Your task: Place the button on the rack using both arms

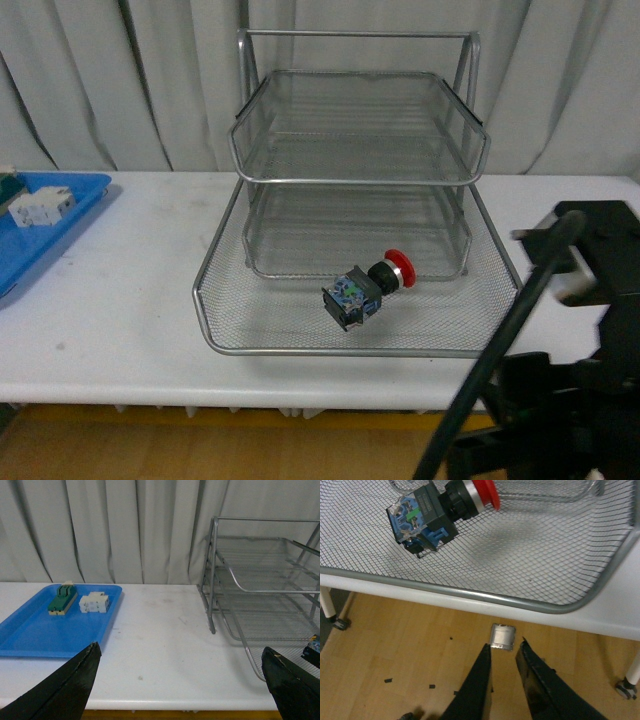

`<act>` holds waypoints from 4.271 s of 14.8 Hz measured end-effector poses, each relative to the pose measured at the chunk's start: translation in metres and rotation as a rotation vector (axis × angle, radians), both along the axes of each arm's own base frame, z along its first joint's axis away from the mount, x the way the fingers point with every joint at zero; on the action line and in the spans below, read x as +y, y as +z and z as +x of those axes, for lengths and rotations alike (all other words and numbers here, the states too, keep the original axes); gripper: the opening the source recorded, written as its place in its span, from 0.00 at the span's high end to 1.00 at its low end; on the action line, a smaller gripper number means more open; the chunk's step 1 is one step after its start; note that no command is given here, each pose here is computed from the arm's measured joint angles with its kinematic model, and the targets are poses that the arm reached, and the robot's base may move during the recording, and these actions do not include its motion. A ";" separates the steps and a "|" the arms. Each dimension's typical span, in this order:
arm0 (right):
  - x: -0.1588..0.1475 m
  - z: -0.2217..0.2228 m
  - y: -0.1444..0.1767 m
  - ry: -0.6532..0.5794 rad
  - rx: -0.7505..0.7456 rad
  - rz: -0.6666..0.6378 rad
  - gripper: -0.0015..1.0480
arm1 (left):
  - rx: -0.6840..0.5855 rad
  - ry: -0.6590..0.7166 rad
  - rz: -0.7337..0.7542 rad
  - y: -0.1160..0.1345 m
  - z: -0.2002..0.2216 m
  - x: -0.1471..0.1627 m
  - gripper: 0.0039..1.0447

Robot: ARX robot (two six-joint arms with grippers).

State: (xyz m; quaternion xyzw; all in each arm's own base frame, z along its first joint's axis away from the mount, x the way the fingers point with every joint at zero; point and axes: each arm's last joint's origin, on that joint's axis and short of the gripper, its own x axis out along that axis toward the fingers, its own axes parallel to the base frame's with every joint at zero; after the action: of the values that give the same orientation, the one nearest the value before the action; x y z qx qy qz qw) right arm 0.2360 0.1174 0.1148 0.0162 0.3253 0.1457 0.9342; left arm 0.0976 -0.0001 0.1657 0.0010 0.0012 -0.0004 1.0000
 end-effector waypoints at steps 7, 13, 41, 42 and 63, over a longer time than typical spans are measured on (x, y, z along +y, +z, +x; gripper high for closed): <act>0.057 0.051 -0.049 -0.080 0.060 0.014 0.98 | 0.000 0.000 0.000 0.000 0.000 0.000 0.06; 0.081 0.132 -0.027 -0.149 0.001 0.038 0.98 | 0.000 0.000 0.000 0.000 0.000 0.000 0.06; -0.106 -0.072 0.050 -0.301 -0.664 -0.027 0.98 | 0.000 0.000 0.000 0.000 0.000 0.000 0.06; -0.107 -0.073 0.050 -0.299 -0.663 -0.027 0.98 | 0.000 0.001 0.000 0.000 0.000 0.000 0.06; -0.118 -0.128 0.055 -0.308 -0.678 -0.028 0.98 | 0.000 0.001 0.000 0.000 0.000 0.000 0.06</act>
State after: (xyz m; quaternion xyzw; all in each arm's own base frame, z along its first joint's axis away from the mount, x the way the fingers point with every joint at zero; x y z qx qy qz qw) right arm 0.1084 -0.0006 0.1701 0.0030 -0.0068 -0.0040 1.0000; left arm 0.0976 0.0000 0.1657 0.0010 0.0012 0.0000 1.0000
